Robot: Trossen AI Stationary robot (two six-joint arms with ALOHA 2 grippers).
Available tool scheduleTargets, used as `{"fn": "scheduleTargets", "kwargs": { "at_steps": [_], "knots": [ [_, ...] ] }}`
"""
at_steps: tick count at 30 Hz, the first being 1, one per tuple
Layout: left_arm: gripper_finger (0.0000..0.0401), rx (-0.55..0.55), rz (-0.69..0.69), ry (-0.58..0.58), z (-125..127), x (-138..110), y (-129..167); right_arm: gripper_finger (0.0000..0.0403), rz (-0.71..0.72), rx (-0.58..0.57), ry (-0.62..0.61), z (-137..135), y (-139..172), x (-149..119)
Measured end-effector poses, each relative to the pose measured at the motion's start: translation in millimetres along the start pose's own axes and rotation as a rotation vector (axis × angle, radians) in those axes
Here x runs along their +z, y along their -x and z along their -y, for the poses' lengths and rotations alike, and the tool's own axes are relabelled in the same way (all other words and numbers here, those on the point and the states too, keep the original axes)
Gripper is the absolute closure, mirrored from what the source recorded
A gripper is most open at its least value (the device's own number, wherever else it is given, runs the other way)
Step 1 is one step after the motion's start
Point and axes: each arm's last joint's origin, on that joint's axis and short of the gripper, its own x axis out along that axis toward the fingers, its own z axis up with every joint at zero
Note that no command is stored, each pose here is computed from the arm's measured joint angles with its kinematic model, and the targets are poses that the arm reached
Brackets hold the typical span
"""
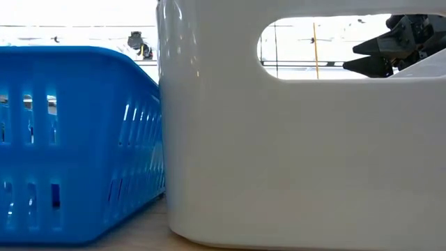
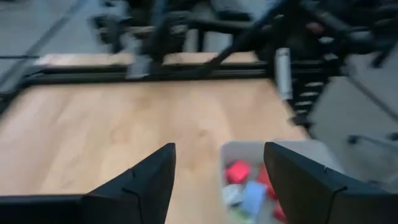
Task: Pick & Place Office items
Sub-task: Return to Home Position
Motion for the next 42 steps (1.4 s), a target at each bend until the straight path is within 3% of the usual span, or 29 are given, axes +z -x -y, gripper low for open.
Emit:
{"fn": "scheduleTargets", "kwargs": {
  "at_steps": [5,10,16,21,26,42],
  "knots": [
    [0.0162,0.188,0.042,0.038,-9,-34,31,0.0138,-0.002,0.0,0.001,0,0,0],
    [0.0154,0.254,0.114,0.069,-14,-63,61,0.0138,-0.004,0.0,0.001,0,0,0],
    [0.0143,0.287,0.14,-0.067,-14,-90,90,0.0138,-0.003,0.0,0.001,0,0,0],
    [0.0135,0.204,0.18,0.008,-10,-121,98,0.0138,-0.003,0.0,0.001,0,0,0],
    [0.0134,0.011,0.26,-0.045,-4,-148,102,0.0138,-0.003,-0.001,0.001,0,0,0],
    [0.0134,0.027,0.354,-0.034,-8,-193,105,0.0138,-0.004,0.0,0.001,0,0,0]
  ]
}}
